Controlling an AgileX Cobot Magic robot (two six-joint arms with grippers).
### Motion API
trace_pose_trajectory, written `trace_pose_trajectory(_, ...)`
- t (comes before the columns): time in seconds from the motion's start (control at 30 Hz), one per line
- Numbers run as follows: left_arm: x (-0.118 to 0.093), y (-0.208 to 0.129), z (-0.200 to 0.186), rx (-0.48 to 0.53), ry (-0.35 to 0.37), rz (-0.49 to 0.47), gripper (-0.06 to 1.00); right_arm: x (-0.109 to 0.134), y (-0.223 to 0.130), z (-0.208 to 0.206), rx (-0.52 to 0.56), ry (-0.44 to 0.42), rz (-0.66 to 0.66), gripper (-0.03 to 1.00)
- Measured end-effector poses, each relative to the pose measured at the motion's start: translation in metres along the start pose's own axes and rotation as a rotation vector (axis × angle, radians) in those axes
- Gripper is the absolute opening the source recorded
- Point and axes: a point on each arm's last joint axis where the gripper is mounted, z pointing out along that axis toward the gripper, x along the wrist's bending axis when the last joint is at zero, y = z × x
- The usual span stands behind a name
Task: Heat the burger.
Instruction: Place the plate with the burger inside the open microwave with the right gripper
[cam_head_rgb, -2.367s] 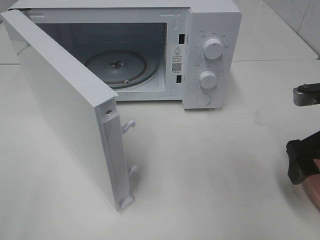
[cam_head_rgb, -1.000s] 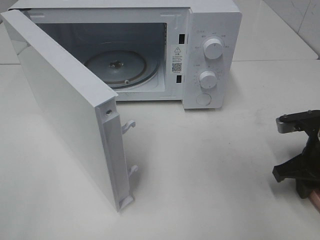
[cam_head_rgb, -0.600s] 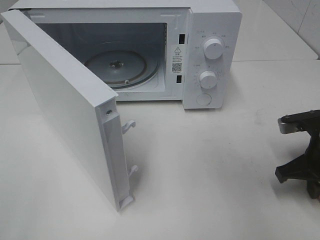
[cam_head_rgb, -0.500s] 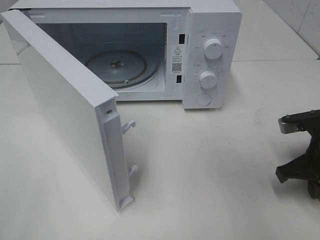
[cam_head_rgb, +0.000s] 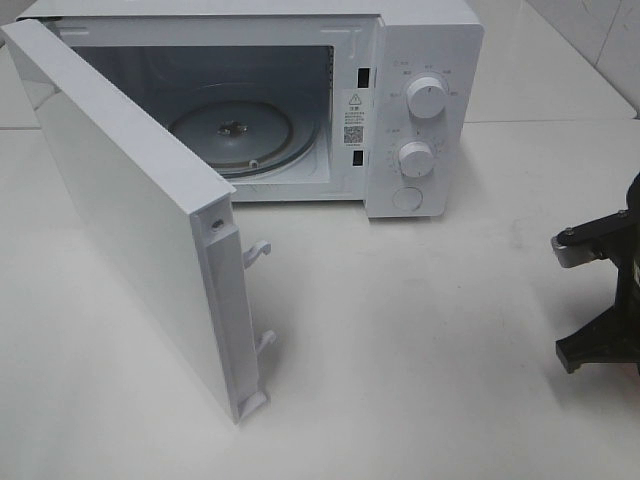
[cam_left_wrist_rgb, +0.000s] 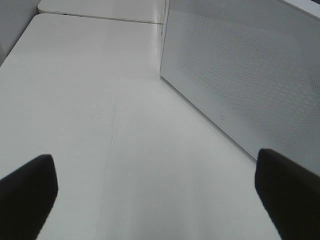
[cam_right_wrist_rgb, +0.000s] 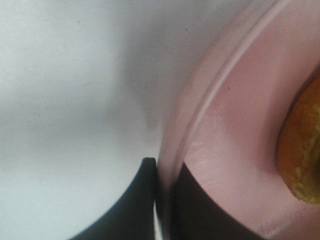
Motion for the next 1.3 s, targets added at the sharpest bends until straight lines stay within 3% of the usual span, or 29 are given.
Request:
trace_pose_trajectory(0.5,0.000,0.000,0.000,0.000,0.000,0.000,1.00,0.010,-0.017,-0.009,0.010,-0.077,-0.084,0.03)
trace_pose_trajectory(0.97,0.000,0.000,0.000,0.000,0.000,0.000,1.00,0.038,-0.031,-0.024,-0.029,-0.126,-0.244,0.03)
trace_pose_trajectory(1.3,0.000,0.000,0.000,0.000,0.000,0.000,1.00,0.050,-0.047,-0.047,-0.119,-0.128,-0.363,0.03)
